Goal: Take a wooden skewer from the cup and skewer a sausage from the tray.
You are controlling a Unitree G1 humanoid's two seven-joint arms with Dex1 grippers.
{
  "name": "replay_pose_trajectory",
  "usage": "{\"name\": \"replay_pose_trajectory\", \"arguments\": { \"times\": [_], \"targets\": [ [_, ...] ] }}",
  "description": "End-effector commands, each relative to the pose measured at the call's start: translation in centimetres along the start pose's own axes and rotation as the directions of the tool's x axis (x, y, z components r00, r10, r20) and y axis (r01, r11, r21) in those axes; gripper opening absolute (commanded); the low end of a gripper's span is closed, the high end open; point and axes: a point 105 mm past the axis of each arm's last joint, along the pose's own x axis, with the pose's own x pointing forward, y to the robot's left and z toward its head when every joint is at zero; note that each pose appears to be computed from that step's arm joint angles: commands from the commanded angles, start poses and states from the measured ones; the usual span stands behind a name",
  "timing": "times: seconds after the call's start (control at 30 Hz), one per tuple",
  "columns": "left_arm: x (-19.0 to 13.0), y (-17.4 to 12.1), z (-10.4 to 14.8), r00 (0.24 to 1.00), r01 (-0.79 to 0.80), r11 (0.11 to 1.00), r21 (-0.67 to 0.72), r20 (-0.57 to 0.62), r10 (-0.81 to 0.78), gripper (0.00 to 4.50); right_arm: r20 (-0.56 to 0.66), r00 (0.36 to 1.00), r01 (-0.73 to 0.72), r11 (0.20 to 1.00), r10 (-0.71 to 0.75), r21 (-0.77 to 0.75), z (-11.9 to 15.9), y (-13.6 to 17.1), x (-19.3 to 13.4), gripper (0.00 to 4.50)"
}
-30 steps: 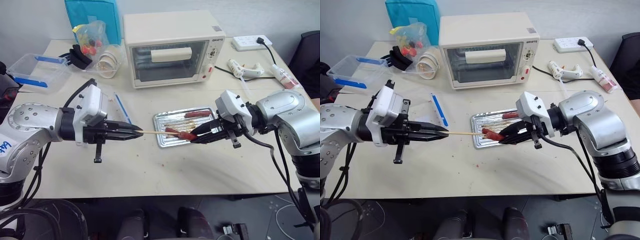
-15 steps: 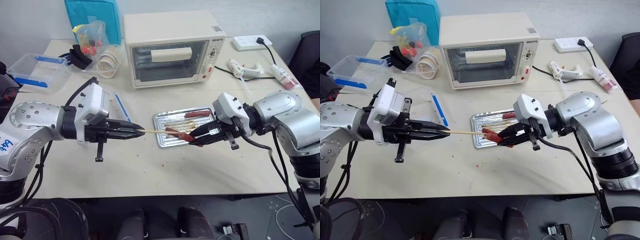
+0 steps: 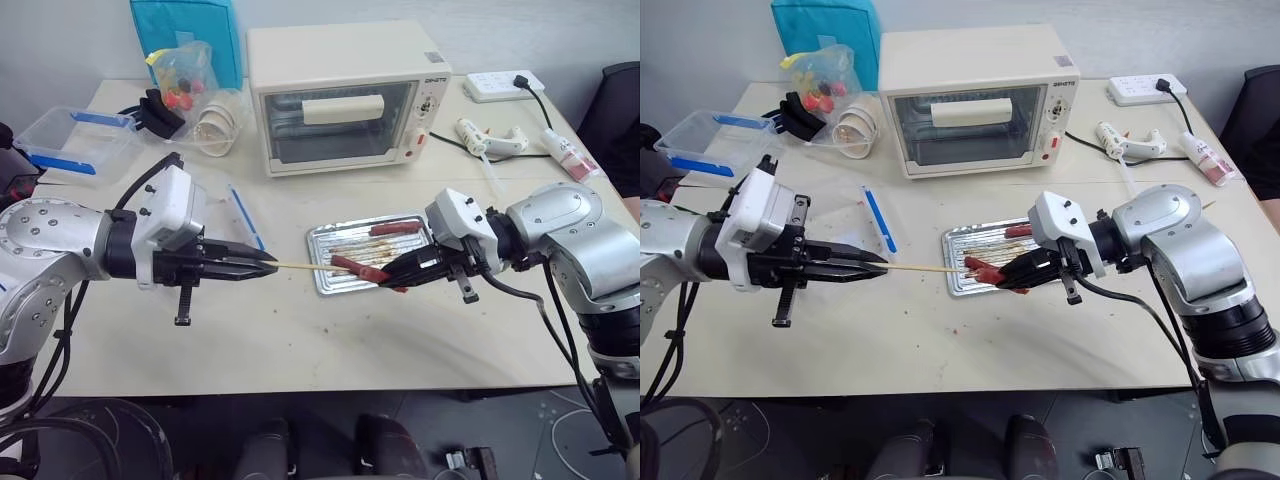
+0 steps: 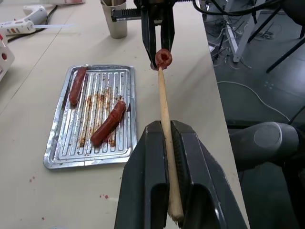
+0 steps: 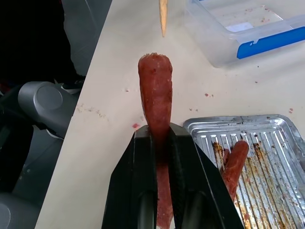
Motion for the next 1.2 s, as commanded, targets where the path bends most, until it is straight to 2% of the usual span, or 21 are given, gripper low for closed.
{"name": "replay_pose_trajectory", "arguments": {
  "times": [0.03, 0.93, 1.2],
  "targets": [
    [0.4, -0.1, 0.7, 1.000, 0.030, 0.997, 0.066, -0.004, -0.030, 0.00, -0.016, 1.000, -0.012, 0.999, 0.011, -0.049, 0.4, 0.2, -0.1, 0.03],
    [1.5, 1.5, 0.6, 0.995, 0.092, 0.986, 0.137, -0.051, -0.085, 0.00, -0.006, 1.000, -0.011, 0.997, 0.010, -0.079, 1.5, 0.0, 0.3, 0.03],
    [2.4, 1.9, 0.2, 0.992, 0.106, 0.977, 0.183, -0.085, -0.092, 0.00, -0.037, 0.999, 0.016, 0.992, -0.021, -0.123, 2.0, -0.6, 0.9, 0.03]
  ]
}}
